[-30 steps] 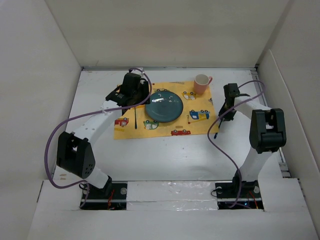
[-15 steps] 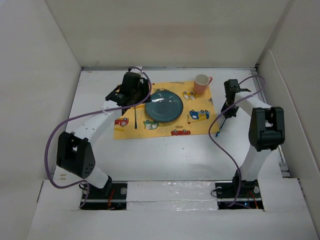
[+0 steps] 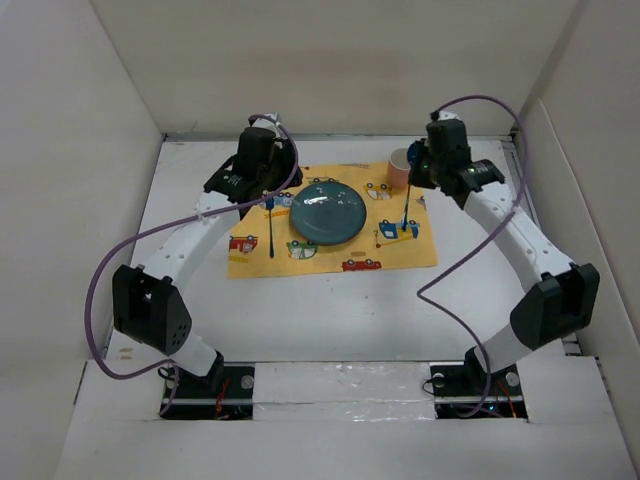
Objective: Set the dinner table for one person
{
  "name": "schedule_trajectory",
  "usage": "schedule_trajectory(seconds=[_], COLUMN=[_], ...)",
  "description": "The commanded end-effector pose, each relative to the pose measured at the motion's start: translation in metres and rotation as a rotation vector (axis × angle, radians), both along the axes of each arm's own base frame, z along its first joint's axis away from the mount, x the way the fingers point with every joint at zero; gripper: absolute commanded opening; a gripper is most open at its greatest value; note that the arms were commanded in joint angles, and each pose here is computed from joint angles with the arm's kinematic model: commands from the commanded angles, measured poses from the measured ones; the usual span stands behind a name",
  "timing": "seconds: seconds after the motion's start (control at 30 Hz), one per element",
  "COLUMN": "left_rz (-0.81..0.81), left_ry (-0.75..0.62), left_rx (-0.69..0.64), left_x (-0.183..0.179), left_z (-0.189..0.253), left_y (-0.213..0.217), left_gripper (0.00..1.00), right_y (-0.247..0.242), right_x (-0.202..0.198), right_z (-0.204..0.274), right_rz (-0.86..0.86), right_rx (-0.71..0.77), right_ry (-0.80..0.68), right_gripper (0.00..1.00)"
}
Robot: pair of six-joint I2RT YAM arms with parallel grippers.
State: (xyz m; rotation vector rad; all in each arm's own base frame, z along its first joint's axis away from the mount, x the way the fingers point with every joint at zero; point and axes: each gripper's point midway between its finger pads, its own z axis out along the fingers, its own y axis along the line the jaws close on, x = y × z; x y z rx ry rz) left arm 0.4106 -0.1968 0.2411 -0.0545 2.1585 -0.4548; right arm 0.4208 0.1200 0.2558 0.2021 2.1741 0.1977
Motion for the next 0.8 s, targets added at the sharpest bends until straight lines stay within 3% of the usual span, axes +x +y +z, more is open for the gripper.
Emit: schedule_trajectory(seconds=[0.0,0.17,0.4,0.77], left_rz=[0.010,0.029,0.061,0.064], left_ry=[-0.100,-0.098,-0.062,-0.035], left_rx=[-0.075,-0.066,-0.036,-0.008], left_x=[-0.003,-0.011,-0.022,-0.027], left_z=[0.051,0.052,0.037,0.026], left_y=[0.001,0.008,0.020,0.024], left_gripper=[0.45,0.45,0.45,0.45], right_y=[0.040,0.070,0.062,0.057], right_x=[-0.003,0.016,0.043,0.066], right_z=[-0.047,-0.088,-0.150,-0.178], right_rz=[0.153,0.210,0.170,0.131], right_rx=[-0.021,0.009,-0.035,-0.046], right_ry=[0.117,0.186,0.299,0.335], right_gripper=[0.00,0.00,0.00,0.00])
